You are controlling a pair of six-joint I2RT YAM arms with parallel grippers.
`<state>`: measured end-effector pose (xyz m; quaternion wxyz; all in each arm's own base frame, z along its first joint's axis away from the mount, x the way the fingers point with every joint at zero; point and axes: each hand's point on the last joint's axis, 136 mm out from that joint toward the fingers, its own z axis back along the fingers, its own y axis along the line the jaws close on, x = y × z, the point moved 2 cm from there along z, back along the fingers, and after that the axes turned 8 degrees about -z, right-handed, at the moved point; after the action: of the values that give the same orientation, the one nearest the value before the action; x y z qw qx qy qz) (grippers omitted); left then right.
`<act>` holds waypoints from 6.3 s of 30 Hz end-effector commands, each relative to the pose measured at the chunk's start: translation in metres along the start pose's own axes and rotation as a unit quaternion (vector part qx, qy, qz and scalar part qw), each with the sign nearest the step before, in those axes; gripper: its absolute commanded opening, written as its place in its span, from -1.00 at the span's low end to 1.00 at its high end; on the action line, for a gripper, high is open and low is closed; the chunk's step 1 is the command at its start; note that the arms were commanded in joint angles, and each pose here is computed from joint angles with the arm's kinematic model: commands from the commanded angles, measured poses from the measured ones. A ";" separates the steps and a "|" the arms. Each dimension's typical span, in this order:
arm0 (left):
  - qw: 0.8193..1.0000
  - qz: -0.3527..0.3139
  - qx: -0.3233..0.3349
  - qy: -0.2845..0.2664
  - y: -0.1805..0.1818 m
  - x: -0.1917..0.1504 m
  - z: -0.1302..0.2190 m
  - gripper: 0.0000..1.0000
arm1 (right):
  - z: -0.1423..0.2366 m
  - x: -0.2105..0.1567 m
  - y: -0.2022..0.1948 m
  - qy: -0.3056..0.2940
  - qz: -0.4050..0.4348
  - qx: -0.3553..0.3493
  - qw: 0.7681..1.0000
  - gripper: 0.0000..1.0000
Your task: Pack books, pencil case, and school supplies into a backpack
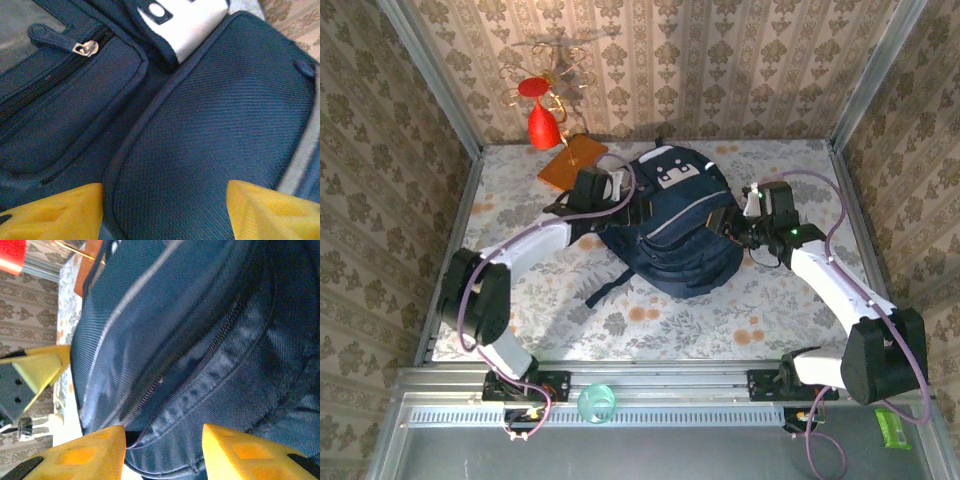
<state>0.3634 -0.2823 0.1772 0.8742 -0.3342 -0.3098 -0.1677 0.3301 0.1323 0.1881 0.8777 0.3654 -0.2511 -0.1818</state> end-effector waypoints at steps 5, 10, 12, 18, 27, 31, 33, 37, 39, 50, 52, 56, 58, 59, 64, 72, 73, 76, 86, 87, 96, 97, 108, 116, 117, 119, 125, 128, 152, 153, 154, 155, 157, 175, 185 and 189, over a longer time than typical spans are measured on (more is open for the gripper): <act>0.999 0.012 -0.005 0.029 0.005 0.000 -0.018 0.11 | -0.009 0.008 0.002 -0.005 0.016 -0.007 1.000 -0.13; 0.999 0.022 -0.024 0.042 0.004 -0.011 -0.026 -0.24 | -0.016 0.019 -0.005 -0.011 0.031 -0.034 0.999 -0.18; 0.998 0.025 -0.030 0.048 0.003 -0.017 -0.027 -0.39 | -0.015 0.025 -0.008 -0.019 0.038 -0.048 0.998 -0.19; 0.996 0.030 -0.055 0.057 -0.013 -0.038 -0.026 -0.69 | -0.020 0.049 -0.027 -0.022 0.052 -0.095 0.994 -0.21; 0.998 0.033 -0.037 0.040 -0.040 -0.060 -0.026 -0.99 | 0.021 0.065 -0.051 -0.045 0.076 -0.202 0.975 -0.16; 0.999 0.033 -0.025 0.030 -0.044 -0.063 -0.022 -1.00 | 0.054 0.041 -0.060 -0.068 0.084 -0.231 0.967 -0.11; 0.999 0.036 -0.029 0.029 -0.046 -0.065 -0.020 -1.00 | 0.067 0.024 -0.057 -0.081 0.100 -0.235 0.963 -0.09; 0.998 0.041 -0.049 0.025 -0.052 -0.064 -0.019 -1.00 | 0.063 -0.028 -0.031 -0.078 0.154 -0.191 0.966 -0.04; 0.997 0.044 -0.061 0.024 -0.055 -0.065 -0.020 -1.00 | 0.048 -0.053 -0.015 -0.069 0.176 -0.154 0.970 -0.03; 0.996 0.032 -0.081 0.023 -0.060 -0.059 -0.019 -1.00 | -0.048 -0.129 0.055 -0.086 0.217 -0.096 0.968 -0.24; 0.996 0.030 -0.083 0.022 -0.061 -0.057 -0.018 -1.00 | -0.057 -0.123 0.043 -0.108 0.193 -0.138 0.965 -0.26; 0.996 0.025 -0.088 0.022 -0.062 -0.056 -0.016 -1.00 | -0.062 -0.112 0.029 -0.151 0.162 -0.187 0.957 -0.21; 0.995 0.023 -0.092 0.025 -0.064 -0.056 -0.016 -1.00 | -0.064 -0.108 0.026 -0.167 0.155 -0.201 0.953 -0.18; 0.995 0.023 -0.093 0.026 -0.064 -0.056 -0.015 -1.00 | -0.065 -0.107 0.025 -0.174 0.153 -0.207 0.950 -0.16; 0.994 0.020 -0.099 0.030 -0.064 -0.060 -0.014 -1.00 | -0.072 -0.097 0.029 -0.206 0.152 -0.212 0.943 -0.14; 0.994 0.019 -0.102 0.031 -0.062 -0.065 -0.015 -1.00 | -0.065 -0.077 0.029 -0.253 0.139 -0.227 0.930 -0.22; 0.994 0.020 -0.102 0.032 -0.062 -0.065 -0.015 -1.00 | -0.064 -0.076 0.028 -0.256 0.139 -0.233 0.928 -0.23; 0.994 0.019 -0.103 0.031 -0.063 -0.065 -0.015 -1.00 | -0.064 -0.072 0.022 -0.262 0.134 -0.244 0.924 -0.26; 0.995 0.012 -0.096 0.033 -0.059 -0.065 -0.017 -1.00 | -0.058 -0.075 0.010 -0.256 0.119 -0.249 0.927 -0.54; 0.995 0.012 -0.095 0.033 -0.059 -0.065 -0.018 -1.00 | -0.058 -0.076 0.010 -0.252 0.117 -0.246 0.929 -0.57; 0.995 0.014 -0.095 0.035 -0.055 -0.064 -0.022 -1.00 | -0.060 -0.092 0.014 -0.212 0.096 -0.184 0.955 -0.75; 0.995 0.015 -0.094 0.035 -0.054 -0.064 -0.022 -1.00 | -0.062 -0.095 0.016 -0.204 0.092 -0.169 0.960 -0.75; 0.995 0.018 -0.092 0.034 -0.050 -0.063 -0.026 -1.00 | -0.072 -0.117 0.040 -0.120 0.081 -0.041 0.989 -0.67; 0.995 0.019 -0.094 0.032 -0.049 -0.061 -0.026 -1.00 | -0.054 -0.124 0.042 -0.111 0.088 0.016 0.990 -0.58; 0.995 0.019 -0.094 0.031 -0.049 -0.060 -0.026 -1.00 | -0.053 -0.124 0.038 -0.113 0.085 0.010 0.990 -0.57; 0.995 0.020 -0.094 0.032 -0.048 -0.061 -0.026 -1.00 | -0.052 -0.125 0.030 -0.116 0.079 -0.001 0.990 -0.48; 0.995 0.019 -0.095 0.032 -0.048 -0.060 -0.027 -1.00 | -0.044 -0.121 0.002 -0.141 0.059 -0.049 0.987 -0.31; 0.995 0.018 -0.096 0.031 -0.048 -0.058 -0.027 -1.00 | -0.043 -0.119 0.000 -0.142 0.081 -0.075 0.984 -0.25; 0.994 0.018 -0.099 0.030 -0.047 -0.057 -0.023 -1.00 | -0.076 -0.120 -0.002 -0.142 0.146 -0.157 0.966 -0.39; 0.994 0.018 -0.100 0.029 -0.048 -0.057 -0.023 -1.00 | -0.076 -0.120 -0.002 -0.143 0.146 -0.157 0.966 -0.43; 0.994 0.018 -0.100 0.029 -0.048 -0.057 -0.023 -1.00 | -0.076 -0.120 -0.001 -0.143 0.147 -0.156 0.966 -0.47; 0.994 0.018 -0.100 0.030 -0.048 -0.057 -0.023 -1.00 | -0.075 -0.119 -0.001 -0.144 0.147 -0.155 0.966 -0.52; 0.995 0.018 -0.098 0.029 -0.046 -0.057 -0.023 -1.00 | -0.072 -0.118 -0.001 -0.148 0.148 -0.156 0.965 -0.65; 0.999 -0.013 -0.035 0.037 -0.008 -0.061 -0.022 -1.00 | -0.023 -0.116 -0.043 -0.159 0.125 -0.199 0.959 -1.00; 0.998 -0.038 -0.011 0.044 0.006 -0.059 -0.019 -1.00 | -0.004 -0.094 -0.059 -0.156 0.136 -0.227 0.952 -1.00; 0.998 -0.046 -0.016 0.049 0.005 -0.059 -0.019 -1.00 | -0.001 -0.079 -0.056 -0.140 0.158 -0.211 0.954 -1.00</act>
<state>0.3190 -0.3122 0.1482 0.8459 -0.3761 -0.2955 -0.2359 0.2614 0.1618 0.1279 0.8966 0.1528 -0.3828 -0.1622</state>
